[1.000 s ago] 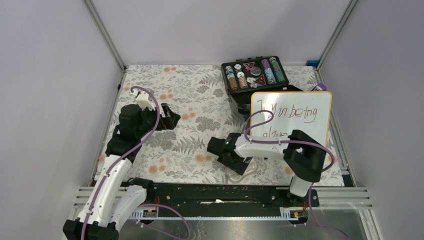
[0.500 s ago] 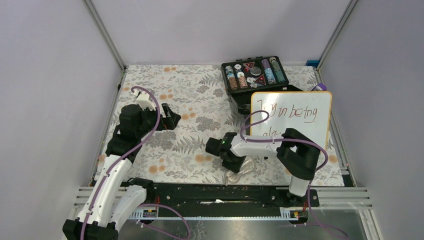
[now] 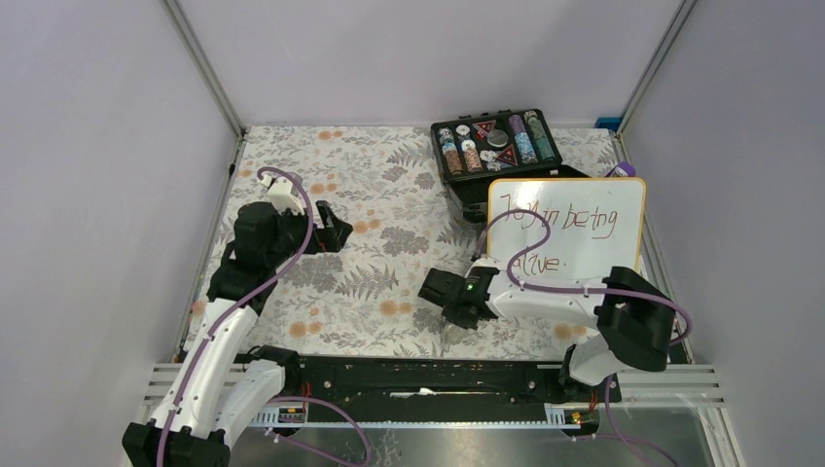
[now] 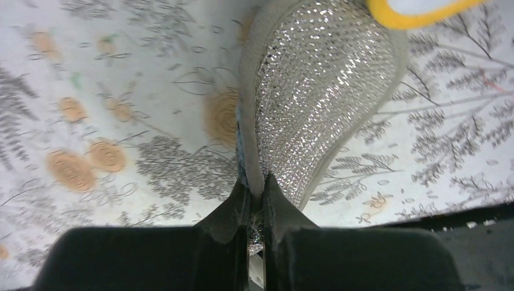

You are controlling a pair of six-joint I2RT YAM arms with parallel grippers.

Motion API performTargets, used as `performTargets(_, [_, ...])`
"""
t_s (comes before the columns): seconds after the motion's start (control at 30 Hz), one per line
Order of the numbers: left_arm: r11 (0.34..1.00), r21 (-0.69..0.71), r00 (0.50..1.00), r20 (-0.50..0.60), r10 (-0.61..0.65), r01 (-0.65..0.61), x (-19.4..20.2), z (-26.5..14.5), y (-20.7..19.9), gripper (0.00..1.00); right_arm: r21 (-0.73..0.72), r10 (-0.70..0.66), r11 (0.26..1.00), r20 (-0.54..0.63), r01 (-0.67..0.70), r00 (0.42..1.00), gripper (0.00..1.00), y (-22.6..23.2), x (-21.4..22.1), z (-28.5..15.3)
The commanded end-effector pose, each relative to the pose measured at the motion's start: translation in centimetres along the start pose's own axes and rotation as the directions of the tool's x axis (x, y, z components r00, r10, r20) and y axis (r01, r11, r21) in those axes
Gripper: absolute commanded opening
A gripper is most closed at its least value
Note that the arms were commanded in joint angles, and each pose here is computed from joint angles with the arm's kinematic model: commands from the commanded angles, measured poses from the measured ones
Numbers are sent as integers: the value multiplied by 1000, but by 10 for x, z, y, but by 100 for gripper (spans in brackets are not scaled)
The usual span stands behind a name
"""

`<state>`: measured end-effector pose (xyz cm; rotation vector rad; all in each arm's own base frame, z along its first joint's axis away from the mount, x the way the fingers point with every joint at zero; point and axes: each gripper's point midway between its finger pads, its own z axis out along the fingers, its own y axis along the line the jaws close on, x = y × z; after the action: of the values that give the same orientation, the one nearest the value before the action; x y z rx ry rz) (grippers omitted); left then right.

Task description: Erase the whiteboard

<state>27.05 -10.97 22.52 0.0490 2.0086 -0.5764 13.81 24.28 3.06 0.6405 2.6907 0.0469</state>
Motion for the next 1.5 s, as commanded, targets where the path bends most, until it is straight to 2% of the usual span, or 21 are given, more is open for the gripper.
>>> performTargets(0.0, [999,13,999,44,29,-30,-11,4,-2,99,-182,-112,974,138,137,984,0,26,-25,-11])
performTargets(0.1, [999,15,999,40,30,-31,-11,4,-2,99,-311,-166,928,145,205,975,0,37,-23,-24])
performTargets(0.2, [999,10,998,49,33,-33,-12,2,-2,99,-483,-197,834,191,267,962,0,51,-23,-44])
performTargets(0.3, [999,8,998,50,33,-33,-12,2,-2,99,-572,-255,734,267,366,929,0,53,-25,-62])
performTargets(0.4, [999,11,998,47,31,-32,-12,2,-2,99,-572,-311,680,342,460,886,0,52,-33,-79])
performTargets(0.57, [999,18,999,42,31,-31,-11,3,-3,99,-484,-338,658,494,576,801,0,38,-67,-107])
performTargets(0.73, [999,26,999,35,32,-33,-9,5,-4,99,-339,-293,732,627,591,722,0,14,-115,-131])
performTargets(0.83, [999,30,999,31,26,-27,-9,7,-4,99,-215,-259,823,680,525,685,0,-10,-146,-138])
performTargets(0.97, [993,115,999,18,-30,28,-9,16,-20,99,-120,-246,878,715,463,654,0,-27,-177,-140])
performTargets(1.07, [970,239,999,-9,-49,50,-7,28,-63,99,-91,-214,918,703,385,678,0,-41,-204,-134])
performTargets(1.17, [954,299,1000,15,11,-15,-2,42,-125,99,-49,-190,947,707,316,681,0,-59,-225,-132])
performTargets(1.3, [864,498,995,94,35,-77,1,65,-206,99,3,-160,975,704,222,692,0,-81,-250,-132])
performTargets(1.47, [774,625,992,128,20,-97,30,112,-248,97,18,-117,990,665,141,738,0,-99,-276,-124])
